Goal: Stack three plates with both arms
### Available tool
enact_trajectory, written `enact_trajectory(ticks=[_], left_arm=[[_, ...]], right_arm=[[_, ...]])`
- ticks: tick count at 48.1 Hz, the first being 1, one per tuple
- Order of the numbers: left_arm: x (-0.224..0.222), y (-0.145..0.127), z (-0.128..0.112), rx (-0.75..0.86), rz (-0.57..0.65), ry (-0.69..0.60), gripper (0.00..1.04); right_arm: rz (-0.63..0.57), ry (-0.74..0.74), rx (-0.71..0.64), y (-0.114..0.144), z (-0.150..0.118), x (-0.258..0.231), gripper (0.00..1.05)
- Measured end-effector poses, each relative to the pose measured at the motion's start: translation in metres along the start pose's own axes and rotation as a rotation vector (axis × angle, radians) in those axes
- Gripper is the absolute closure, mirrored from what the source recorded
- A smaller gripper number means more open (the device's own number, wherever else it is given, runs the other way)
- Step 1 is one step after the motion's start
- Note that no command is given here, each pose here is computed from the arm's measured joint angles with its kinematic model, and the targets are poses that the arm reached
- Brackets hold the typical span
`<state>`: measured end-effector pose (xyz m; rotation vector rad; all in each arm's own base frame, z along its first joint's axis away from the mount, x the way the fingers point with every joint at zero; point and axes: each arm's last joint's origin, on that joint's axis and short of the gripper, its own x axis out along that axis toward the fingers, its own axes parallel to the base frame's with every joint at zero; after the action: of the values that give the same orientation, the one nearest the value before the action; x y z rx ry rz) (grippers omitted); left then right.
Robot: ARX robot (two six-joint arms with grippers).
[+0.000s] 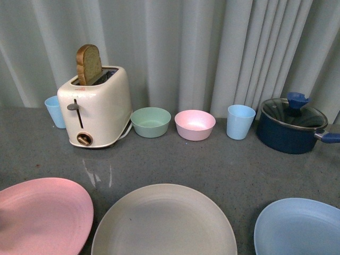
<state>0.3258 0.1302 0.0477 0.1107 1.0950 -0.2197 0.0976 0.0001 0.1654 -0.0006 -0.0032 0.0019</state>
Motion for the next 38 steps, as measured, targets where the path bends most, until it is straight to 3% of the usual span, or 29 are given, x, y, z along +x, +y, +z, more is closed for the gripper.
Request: enact_trajectory(ticks=[22,28,38], left_arm=[[-0.005,0.010,0.003,-0.029,-0.005,-0.006,0.98],[-0.012,0.021,0.003,-0.052,0.001,0.009,0.99],[-0.051,0.061,0.016,-0.101,0.064,-0.018,1.01]], right_arm=[[0.000,0.000,0.000,0.000,0.000,0.000,0.07],[0.000,0.000,0.000,0.000,0.000,0.000,0.07],[0.000,0.000,0.000,0.000,0.000,0.000,0.07]])
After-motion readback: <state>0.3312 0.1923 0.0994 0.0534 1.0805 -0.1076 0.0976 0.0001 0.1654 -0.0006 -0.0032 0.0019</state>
